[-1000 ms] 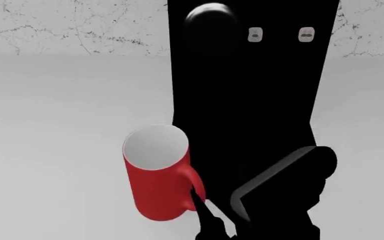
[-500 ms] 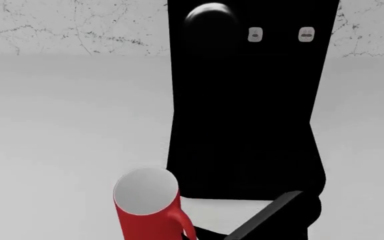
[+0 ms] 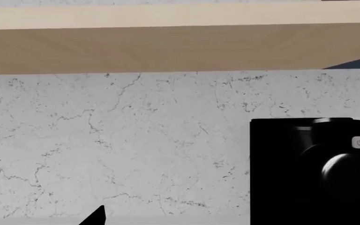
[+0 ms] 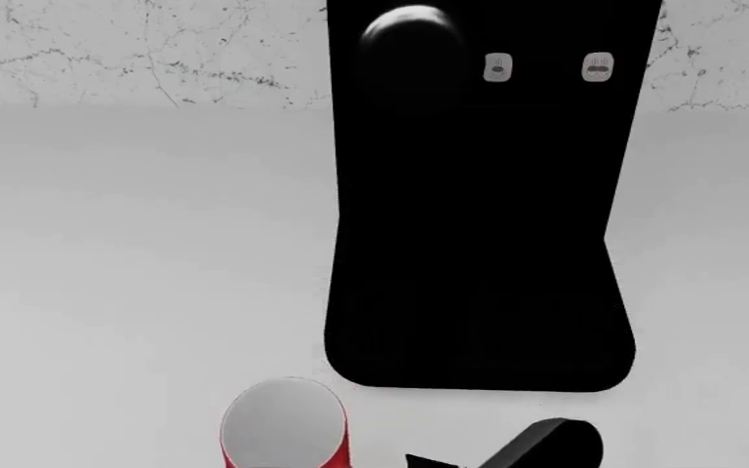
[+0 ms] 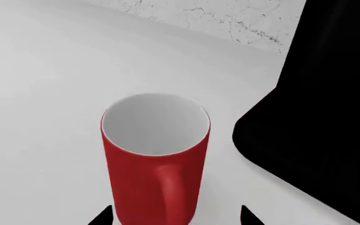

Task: Pick the mug from under the coffee machine dispenser and place it on the counter.

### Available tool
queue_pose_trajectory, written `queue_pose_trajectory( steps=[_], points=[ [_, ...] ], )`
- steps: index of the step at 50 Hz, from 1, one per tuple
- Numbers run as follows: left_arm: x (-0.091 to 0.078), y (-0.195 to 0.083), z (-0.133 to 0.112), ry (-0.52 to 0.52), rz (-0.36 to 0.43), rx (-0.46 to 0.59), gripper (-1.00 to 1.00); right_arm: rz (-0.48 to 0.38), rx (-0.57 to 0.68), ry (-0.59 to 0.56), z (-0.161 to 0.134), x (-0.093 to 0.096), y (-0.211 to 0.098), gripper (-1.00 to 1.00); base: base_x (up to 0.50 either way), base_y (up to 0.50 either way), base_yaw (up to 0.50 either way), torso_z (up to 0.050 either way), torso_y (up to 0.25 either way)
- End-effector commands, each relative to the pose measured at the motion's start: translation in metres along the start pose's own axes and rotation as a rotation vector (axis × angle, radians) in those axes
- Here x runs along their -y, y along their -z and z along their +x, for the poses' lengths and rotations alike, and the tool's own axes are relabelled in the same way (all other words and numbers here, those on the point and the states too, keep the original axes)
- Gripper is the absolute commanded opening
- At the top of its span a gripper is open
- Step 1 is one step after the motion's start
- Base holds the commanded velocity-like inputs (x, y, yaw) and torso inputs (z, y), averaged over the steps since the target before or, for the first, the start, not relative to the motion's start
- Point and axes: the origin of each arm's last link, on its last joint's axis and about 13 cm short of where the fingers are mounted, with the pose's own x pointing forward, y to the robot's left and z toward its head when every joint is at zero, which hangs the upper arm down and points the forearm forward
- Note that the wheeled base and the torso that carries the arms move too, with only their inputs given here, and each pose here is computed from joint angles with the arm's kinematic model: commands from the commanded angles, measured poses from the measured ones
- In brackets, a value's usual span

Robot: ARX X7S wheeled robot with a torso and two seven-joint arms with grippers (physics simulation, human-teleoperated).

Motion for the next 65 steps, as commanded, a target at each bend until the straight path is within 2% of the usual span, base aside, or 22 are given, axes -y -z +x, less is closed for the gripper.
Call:
queue_pose_trajectory(
  steps=[1, 14, 35, 45, 56, 65],
  points=[
    [-0.001, 0.001, 0.0, -0.002, 0.002, -0.002, 1.0, -0.018, -0.008, -0.005, -0.002, -0.001, 0.003, 1.0, 0.0, 0.0, 0.0, 0.0, 0.0],
    [-0.001, 0.001, 0.0, -0.003, 0.003, 0.0, 1.0, -0.033, -0.026, -0.007, -0.005, 0.0, 0.003, 1.0, 0.0, 0.0, 0.0, 0.0, 0.0],
    [-0.001, -0.003, 0.003, 0.004, 0.009, 0.008, 1.0, -0.07, -0.05, 0.033, -0.042, 0.001, -0.008, 1.0, 0.0, 0.0, 0.0, 0.0, 0.0],
    [-0.001, -0.004, 0.002, 0.003, 0.012, 0.01, 1.0, -0.107, -0.046, 0.079, -0.059, 0.009, -0.022, 1.0, 0.0, 0.0, 0.0, 0.0, 0.0],
    [-0.001, -0.003, 0.002, 0.008, 0.013, 0.007, 1.0, -0.148, 0.013, 0.128, -0.069, 0.018, -0.048, 1.0, 0.0, 0.0, 0.0, 0.0, 0.0],
    [-0.001, -0.004, 0.003, 0.008, 0.012, 0.009, 1.0, -0.141, 0.068, 0.193, -0.069, 0.027, -0.07, 1.0, 0.0, 0.0, 0.0, 0.0, 0.0]
  ],
)
